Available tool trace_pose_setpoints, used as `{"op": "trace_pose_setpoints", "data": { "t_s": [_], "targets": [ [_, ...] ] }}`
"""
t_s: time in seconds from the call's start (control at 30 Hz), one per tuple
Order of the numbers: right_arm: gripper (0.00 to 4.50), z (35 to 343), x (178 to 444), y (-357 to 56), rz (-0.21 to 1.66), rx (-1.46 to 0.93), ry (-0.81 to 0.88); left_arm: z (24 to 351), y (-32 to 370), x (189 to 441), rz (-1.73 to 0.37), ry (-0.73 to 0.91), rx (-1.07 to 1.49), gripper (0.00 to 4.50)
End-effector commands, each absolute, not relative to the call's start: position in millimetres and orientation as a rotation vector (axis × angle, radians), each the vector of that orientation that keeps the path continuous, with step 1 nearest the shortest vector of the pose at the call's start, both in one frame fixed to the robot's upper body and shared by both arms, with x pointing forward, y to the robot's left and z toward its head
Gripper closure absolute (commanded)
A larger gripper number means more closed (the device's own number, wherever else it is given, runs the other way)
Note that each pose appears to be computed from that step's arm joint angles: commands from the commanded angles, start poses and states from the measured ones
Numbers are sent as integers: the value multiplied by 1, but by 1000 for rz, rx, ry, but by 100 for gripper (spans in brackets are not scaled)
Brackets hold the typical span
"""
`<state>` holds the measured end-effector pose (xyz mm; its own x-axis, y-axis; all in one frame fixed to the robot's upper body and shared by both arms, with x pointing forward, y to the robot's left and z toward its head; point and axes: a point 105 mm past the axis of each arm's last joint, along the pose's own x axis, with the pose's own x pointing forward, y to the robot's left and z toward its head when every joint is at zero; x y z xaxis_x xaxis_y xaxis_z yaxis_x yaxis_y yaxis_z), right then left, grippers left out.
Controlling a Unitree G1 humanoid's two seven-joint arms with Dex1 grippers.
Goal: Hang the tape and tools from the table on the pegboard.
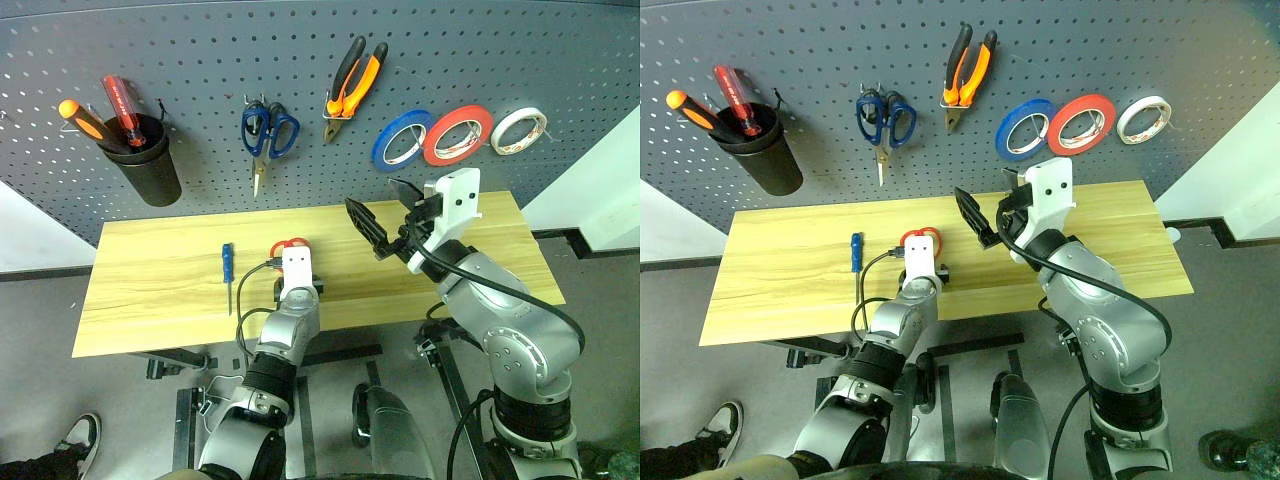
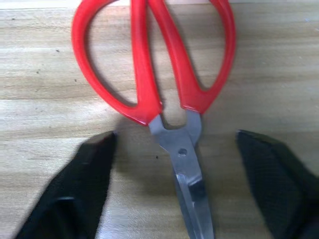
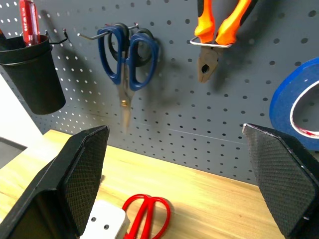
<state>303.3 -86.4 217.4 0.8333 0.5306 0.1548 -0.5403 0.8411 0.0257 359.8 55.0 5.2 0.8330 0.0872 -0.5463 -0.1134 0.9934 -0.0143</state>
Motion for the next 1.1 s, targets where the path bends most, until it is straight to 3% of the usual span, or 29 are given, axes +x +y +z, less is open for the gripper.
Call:
{"op": "trace_pose_setpoints", "data": {
  "t_s": [0.03,0.2,0.53,0.8,1.1],
  "targets": [
    [0,232,295,-87,570,71,-211,-22,30,336,70,729,-123,190],
    [0,233,296,-88,559,69,-215,-22,30,336,71,733,-122,346],
    [0,233,298,-90,542,57,-224,-15,27,339,47,702,-112,348],
    [0,231,300,-90,542,47,-221,46,17,357,-57,386,-36,348],
    [0,229,304,-93,526,35,-220,110,17,359,-131,38,79,348]
  ]
}}
